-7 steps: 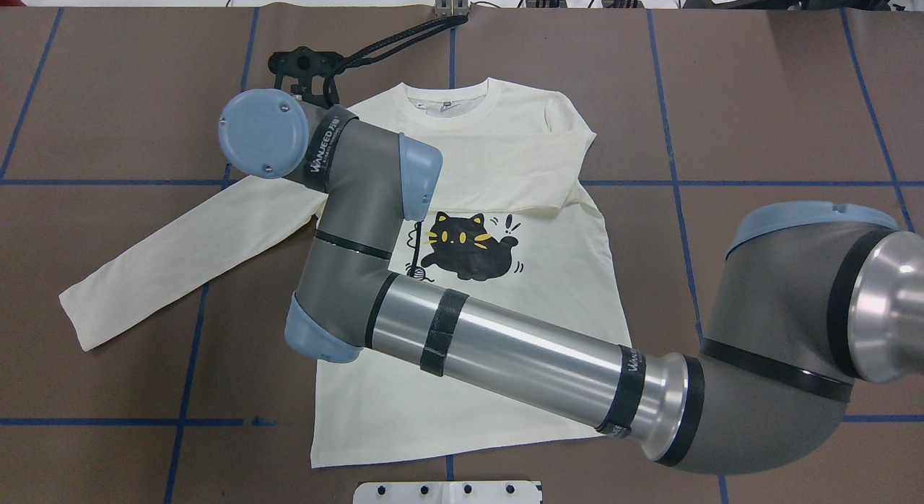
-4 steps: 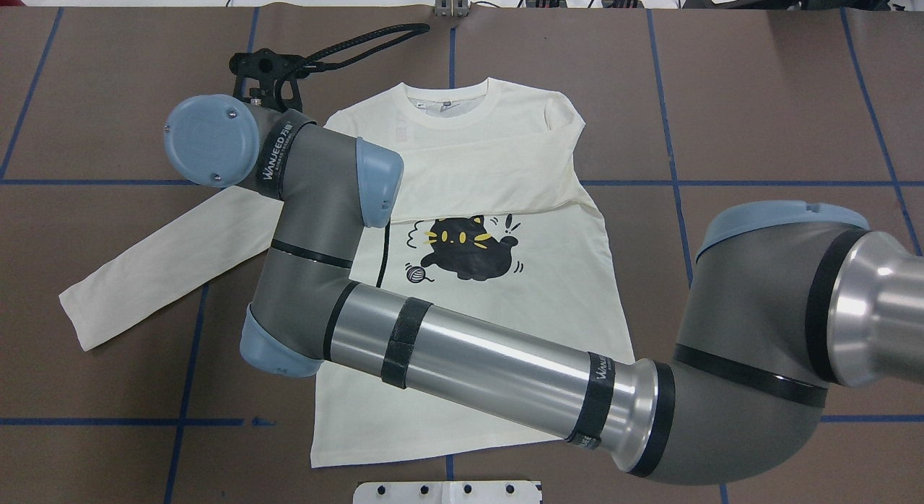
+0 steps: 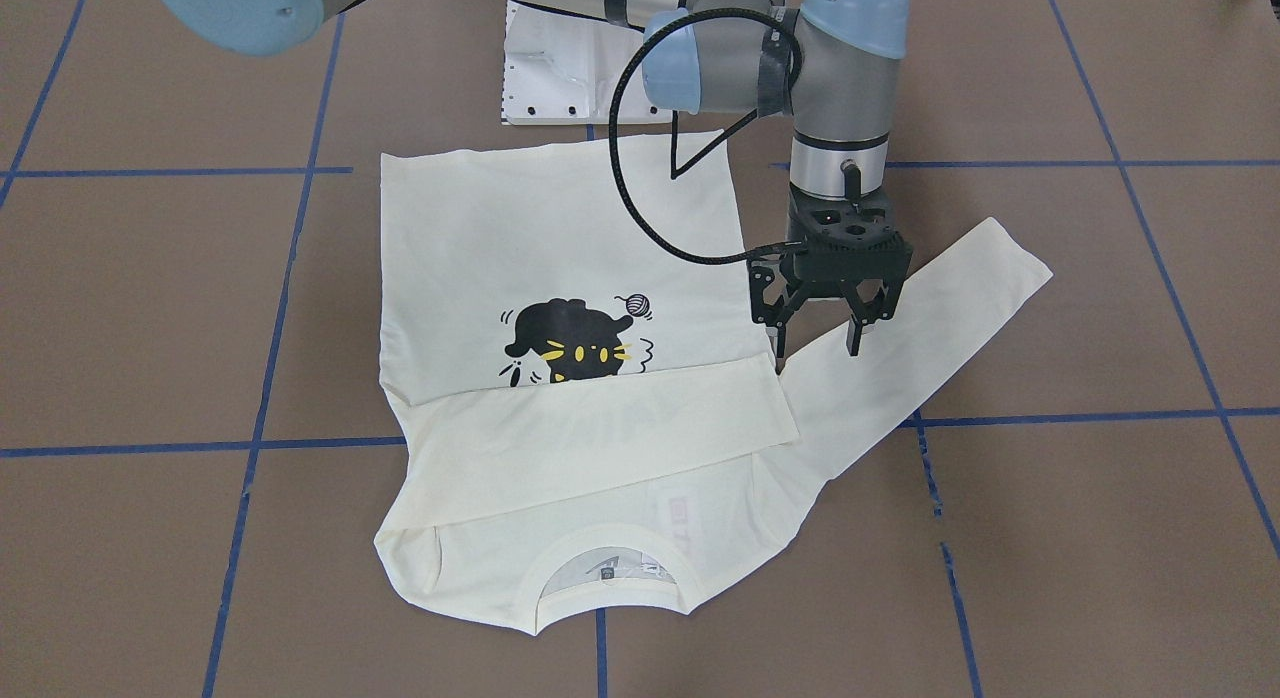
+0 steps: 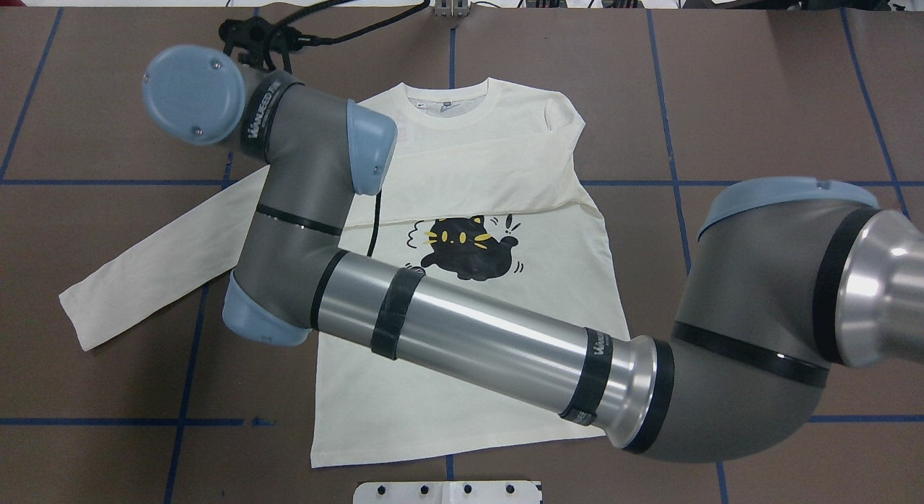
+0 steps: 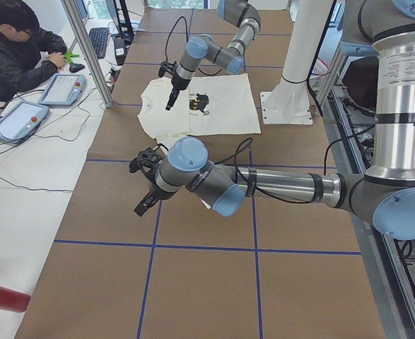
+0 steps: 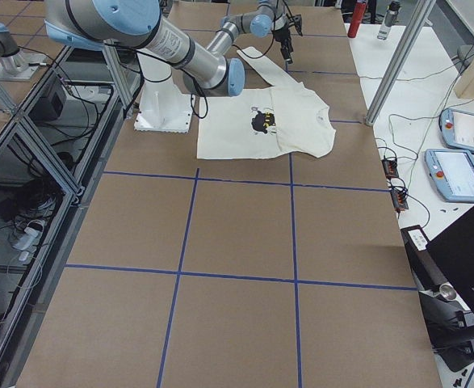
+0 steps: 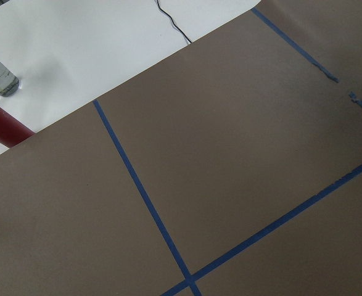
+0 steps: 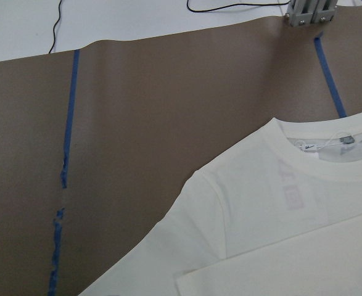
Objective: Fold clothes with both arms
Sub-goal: 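Carry the held sleeve across the shirt toward the left gripper's side, then release the sleeve and withdraw the right gripper away from the shirt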
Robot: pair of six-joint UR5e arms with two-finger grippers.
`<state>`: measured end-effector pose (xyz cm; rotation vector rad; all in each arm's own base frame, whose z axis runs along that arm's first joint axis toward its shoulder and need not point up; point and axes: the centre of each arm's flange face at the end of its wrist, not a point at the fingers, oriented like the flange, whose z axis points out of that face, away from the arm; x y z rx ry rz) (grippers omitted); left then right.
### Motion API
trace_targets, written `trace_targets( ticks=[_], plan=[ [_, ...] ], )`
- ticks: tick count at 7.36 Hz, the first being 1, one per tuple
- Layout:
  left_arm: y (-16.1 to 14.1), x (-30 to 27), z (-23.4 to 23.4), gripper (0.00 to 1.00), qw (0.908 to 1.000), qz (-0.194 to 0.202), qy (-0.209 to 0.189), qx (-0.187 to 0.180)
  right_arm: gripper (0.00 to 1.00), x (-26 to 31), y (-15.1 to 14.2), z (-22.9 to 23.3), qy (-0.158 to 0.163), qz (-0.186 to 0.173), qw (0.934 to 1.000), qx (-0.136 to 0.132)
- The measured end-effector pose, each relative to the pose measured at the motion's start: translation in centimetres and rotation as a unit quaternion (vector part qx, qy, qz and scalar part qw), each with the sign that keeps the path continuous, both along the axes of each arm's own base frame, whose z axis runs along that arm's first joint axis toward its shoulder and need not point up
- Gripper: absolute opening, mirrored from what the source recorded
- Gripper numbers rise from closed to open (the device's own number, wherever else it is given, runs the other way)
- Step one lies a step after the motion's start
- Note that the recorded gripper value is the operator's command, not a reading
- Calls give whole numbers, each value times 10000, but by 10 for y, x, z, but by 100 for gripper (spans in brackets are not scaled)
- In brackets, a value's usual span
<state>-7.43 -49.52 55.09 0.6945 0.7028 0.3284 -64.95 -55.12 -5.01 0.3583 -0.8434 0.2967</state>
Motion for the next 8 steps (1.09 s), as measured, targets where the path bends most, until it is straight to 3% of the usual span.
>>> trace_targets(
  ticks=[1, 3, 5, 8],
  plan=[
    [-3, 1, -5, 100, 9999, 9, 0, 102, 100, 43, -33, 5, 73, -200, 9994, -278],
    [2, 28, -14, 100, 9981, 349, 218, 449, 100, 139, -89, 46, 291, -736, 9962, -371],
    [14, 96, -19, 100, 9943, 711, 770, 191, 100, 233, -120, 135, 414, -1329, 9902, -78],
    [73, 198, 2, 100, 9914, 473, 1207, -196, 100, 377, -116, 288, 654, -2052, 9756, 433]
  ],
)
